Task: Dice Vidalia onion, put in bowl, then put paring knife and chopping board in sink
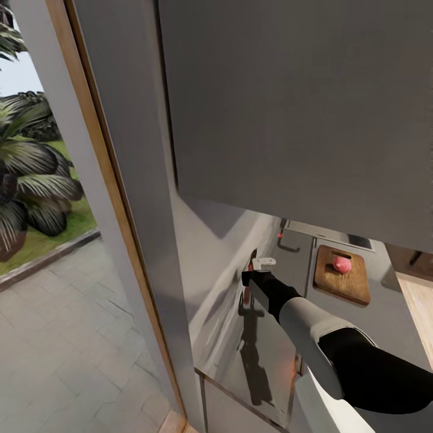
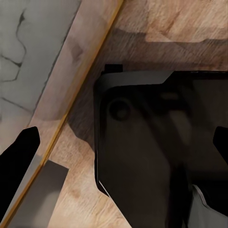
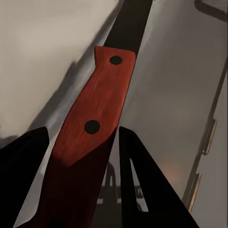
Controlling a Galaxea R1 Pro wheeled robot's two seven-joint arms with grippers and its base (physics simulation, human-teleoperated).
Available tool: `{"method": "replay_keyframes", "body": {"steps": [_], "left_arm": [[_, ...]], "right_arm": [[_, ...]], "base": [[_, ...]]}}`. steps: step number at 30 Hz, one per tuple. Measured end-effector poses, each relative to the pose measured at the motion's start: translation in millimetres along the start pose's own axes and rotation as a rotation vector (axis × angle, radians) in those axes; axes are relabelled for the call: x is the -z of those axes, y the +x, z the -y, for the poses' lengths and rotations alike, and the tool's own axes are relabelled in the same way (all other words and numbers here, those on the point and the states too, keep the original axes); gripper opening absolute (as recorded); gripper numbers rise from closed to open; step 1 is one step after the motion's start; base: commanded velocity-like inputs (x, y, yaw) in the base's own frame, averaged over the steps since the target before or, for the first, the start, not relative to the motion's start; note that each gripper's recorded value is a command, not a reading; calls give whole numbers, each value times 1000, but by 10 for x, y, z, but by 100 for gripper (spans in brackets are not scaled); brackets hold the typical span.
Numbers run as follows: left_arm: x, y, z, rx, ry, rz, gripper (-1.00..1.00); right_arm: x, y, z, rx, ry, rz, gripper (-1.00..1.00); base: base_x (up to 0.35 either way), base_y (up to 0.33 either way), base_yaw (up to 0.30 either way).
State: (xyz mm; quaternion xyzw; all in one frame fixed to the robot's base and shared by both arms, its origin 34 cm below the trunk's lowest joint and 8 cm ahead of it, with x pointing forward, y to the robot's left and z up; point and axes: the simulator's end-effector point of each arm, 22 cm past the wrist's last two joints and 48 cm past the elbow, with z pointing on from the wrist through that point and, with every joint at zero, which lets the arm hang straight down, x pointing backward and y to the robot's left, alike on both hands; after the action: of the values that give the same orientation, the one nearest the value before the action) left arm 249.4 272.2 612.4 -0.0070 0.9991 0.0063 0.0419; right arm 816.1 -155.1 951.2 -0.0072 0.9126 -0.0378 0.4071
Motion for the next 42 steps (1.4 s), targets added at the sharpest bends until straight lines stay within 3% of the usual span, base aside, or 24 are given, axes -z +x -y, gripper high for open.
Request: {"method": "replay_keyframes", "body": {"steps": [25, 30, 33, 42], "left_arm": [[42, -93, 7, -3, 1, 32, 100], [67, -398, -65, -15, -9, 77, 100], [79, -424, -193, -10, -28, 84, 100], [100, -481, -195, -9, -29, 98, 100]], "right_arm": [[178, -238, 18, -2, 2, 44, -100], [218, -294, 16, -2, 0, 55, -100], [243, -327, 16, -3, 0, 61, -100], [310, -408, 21, -5, -1, 76, -100]], "base": [[-8, -6, 0], [-138, -128, 0], [-164, -160, 0], [-197, -202, 0]]}}
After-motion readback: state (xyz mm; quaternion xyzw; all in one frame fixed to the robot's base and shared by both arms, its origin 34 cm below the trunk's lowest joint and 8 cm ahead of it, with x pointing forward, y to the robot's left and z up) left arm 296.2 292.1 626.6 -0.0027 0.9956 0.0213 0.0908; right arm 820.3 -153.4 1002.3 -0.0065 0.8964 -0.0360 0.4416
